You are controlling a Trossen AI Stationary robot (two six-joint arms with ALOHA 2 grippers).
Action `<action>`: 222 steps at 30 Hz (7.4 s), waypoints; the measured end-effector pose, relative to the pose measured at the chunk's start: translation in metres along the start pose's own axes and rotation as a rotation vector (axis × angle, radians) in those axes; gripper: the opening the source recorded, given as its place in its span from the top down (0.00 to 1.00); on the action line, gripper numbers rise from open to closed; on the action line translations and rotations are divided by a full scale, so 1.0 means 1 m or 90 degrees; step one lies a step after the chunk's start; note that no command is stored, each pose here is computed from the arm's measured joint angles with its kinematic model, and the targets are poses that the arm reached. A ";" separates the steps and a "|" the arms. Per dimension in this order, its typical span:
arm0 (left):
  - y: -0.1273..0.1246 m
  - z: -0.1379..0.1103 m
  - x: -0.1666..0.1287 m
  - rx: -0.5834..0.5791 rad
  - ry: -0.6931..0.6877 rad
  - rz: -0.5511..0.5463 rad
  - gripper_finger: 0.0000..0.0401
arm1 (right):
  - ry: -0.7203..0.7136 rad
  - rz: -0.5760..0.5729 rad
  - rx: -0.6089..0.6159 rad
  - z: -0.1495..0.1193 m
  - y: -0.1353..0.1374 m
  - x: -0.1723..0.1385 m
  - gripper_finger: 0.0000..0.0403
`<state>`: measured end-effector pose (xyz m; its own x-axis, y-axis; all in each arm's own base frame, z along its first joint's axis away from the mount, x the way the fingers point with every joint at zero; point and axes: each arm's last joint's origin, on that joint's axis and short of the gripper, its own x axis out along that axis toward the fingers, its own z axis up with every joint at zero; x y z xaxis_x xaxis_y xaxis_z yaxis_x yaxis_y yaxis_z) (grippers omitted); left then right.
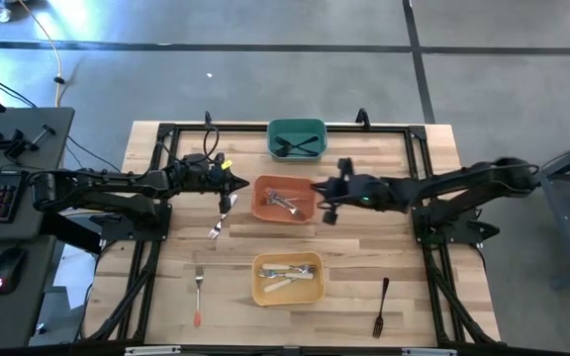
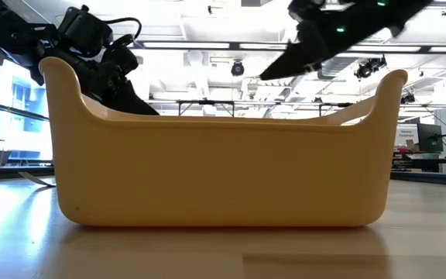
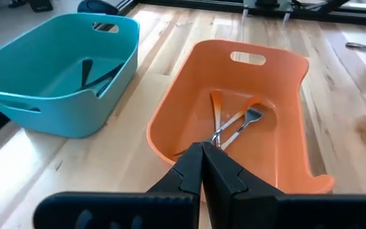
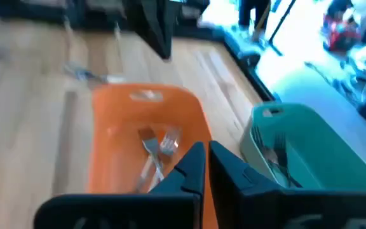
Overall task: Sort silverware by color (type)
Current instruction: Put the orange fork into the orange bin, then put the white fork into the yellow bin
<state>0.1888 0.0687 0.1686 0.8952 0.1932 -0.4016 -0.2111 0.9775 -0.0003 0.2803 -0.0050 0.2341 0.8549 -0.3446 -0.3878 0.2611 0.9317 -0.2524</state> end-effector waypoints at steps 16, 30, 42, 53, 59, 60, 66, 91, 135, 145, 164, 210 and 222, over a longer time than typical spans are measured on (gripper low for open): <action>-0.033 0.023 -0.018 -0.055 0.353 0.103 1.00 | -0.131 -0.001 0.087 -0.014 -0.016 -0.059 1.00; -0.058 0.005 -0.019 -0.229 0.510 0.092 0.79 | -0.133 0.015 0.080 -0.013 -0.011 -0.061 1.00; -0.091 -0.009 -0.021 -0.227 0.609 0.018 0.59 | -0.121 0.017 0.081 -0.015 -0.010 -0.060 1.00; -0.135 -0.016 -0.046 -0.128 0.650 -0.078 0.54 | -0.120 0.017 0.080 -0.015 -0.010 -0.060 1.00; -0.148 -0.025 -0.056 -0.098 0.690 -0.136 0.54 | -0.112 0.017 0.078 -0.017 -0.010 -0.060 1.00; -0.148 -0.027 -0.057 -0.094 0.691 -0.136 0.54 | -0.112 0.017 0.078 -0.017 -0.010 -0.060 1.00; -0.145 -0.044 -0.052 -0.095 0.680 -0.156 0.54 | -0.109 0.018 0.082 -0.017 -0.010 -0.060 1.00; -0.143 -0.062 -0.049 -0.152 0.683 -0.215 0.55 | -0.106 0.018 0.080 -0.017 -0.010 -0.060 1.00; -0.119 0.024 -0.061 -0.093 0.308 -0.383 1.00 | -0.099 0.018 0.079 -0.018 -0.010 -0.059 1.00; -0.085 0.072 -0.053 -0.015 0.054 -0.051 1.00 | -0.097 0.019 0.081 -0.019 -0.010 -0.059 1.00; -0.040 0.036 0.060 -0.031 0.120 0.147 1.00 | -0.094 0.017 0.080 -0.019 -0.010 -0.059 1.00; -0.050 -0.020 0.009 -0.164 0.620 0.102 0.75 | -0.073 0.019 0.074 -0.023 -0.007 -0.054 1.00; -0.051 -0.028 0.029 -0.166 0.613 0.103 0.65 | -0.073 0.019 0.073 -0.023 -0.007 -0.054 1.00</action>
<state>0.2147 0.0224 0.1317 0.1746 0.0581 -0.9829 -0.4840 0.8744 -0.0343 0.2219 0.0040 0.2363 0.9066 -0.3075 -0.2889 0.2789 0.9506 -0.1364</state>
